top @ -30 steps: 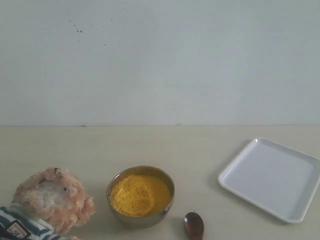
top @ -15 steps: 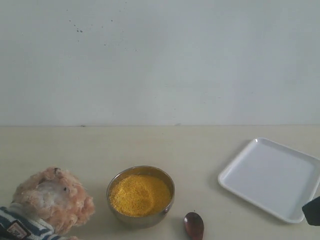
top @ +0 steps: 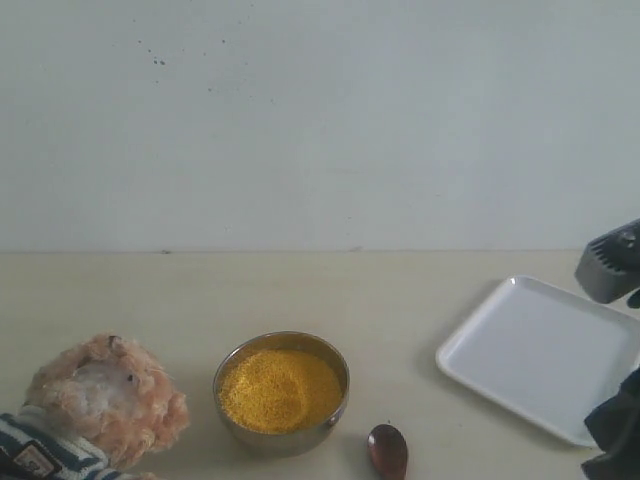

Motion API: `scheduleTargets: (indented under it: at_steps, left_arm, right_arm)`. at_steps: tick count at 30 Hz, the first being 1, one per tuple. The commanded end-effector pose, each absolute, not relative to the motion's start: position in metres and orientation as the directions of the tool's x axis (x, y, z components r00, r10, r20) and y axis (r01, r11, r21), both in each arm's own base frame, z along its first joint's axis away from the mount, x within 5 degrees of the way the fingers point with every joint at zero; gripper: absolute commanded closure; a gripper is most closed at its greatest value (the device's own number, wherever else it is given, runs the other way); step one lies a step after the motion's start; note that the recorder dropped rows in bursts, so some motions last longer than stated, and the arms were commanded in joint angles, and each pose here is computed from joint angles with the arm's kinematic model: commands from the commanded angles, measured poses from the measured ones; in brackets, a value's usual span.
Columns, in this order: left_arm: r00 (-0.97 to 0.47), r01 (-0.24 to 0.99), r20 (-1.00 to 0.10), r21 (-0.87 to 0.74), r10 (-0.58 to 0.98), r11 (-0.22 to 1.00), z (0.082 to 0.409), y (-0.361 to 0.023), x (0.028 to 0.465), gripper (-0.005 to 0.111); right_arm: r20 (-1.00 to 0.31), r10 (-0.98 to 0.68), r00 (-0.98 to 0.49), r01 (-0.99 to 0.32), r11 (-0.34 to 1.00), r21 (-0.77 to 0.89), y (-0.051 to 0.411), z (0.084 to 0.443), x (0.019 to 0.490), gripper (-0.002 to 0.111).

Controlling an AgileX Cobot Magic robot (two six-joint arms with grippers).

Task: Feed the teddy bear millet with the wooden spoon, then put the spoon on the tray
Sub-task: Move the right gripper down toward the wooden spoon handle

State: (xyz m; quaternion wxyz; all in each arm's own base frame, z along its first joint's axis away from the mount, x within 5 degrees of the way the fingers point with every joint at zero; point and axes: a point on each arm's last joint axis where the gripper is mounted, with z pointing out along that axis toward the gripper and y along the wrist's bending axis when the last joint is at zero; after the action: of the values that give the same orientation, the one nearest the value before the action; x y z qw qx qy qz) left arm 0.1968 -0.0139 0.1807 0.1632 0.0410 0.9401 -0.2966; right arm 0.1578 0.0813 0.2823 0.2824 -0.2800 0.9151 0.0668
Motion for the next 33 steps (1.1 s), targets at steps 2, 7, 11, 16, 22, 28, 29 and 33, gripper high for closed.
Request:
scheduleTargets:
  at_steps: [2, 7, 11, 16, 22, 28, 29, 33]
  left_arm:
    - [-0.941, 0.173, -0.337, -0.556, -0.03, 0.813, 0.182, -0.014, 0.196, 0.101]
    - [-0.941, 0.173, -0.337, -0.556, -0.03, 0.813, 0.182, -0.014, 0.196, 0.101]
    - [-0.941, 0.173, -0.337, -0.556, -0.03, 0.813, 0.182, -0.014, 0.196, 0.101]
    - [-0.941, 0.173, -0.337, -0.556, -0.03, 0.813, 0.182, -0.014, 0.196, 0.101]
    - [-0.941, 0.172, -0.338, -0.554, -0.031, 0.815, 0.182, -0.014, 0.196, 0.101]
    - [-0.941, 0.172, -0.338, -0.554, -0.031, 0.815, 0.182, -0.014, 0.196, 0.101]
    - [-0.941, 0.172, -0.338, -0.554, -0.031, 0.815, 0.182, -0.014, 0.196, 0.101]
    - [-0.941, 0.172, -0.338, -0.554, -0.031, 0.815, 0.182, -0.014, 0.196, 0.101]
  right_arm:
    - [-0.561, -0.444, -0.699, -0.527, 0.85, -0.016, 0.113, 0.279, 0.149, 0.108]
    - [-0.46, -0.468, -0.755, -0.528, 0.849, 0.003, 0.144, 0.253, 0.148, 0.108]
    - [-0.368, -0.531, -0.763, -0.566, 0.825, -0.017, 0.164, 0.228, 0.15, 0.108]
    - [-0.352, -0.462, -0.814, -0.499, 0.866, 0.018, 0.175, 0.215, 0.153, 0.108]
    - [-0.369, -0.422, -0.828, -0.465, 0.885, 0.033, 0.178, 0.212, 0.156, 0.108]
    - [-0.41, -0.382, -0.828, -0.449, 0.89, 0.077, 0.183, 0.214, 0.157, 0.102]
    - [-0.413, -0.386, -0.825, -0.455, 0.887, 0.08, 0.184, 0.214, 0.157, 0.098]
    - [-0.414, -0.379, -0.828, -0.449, 0.889, 0.084, 0.184, 0.214, 0.157, 0.078]
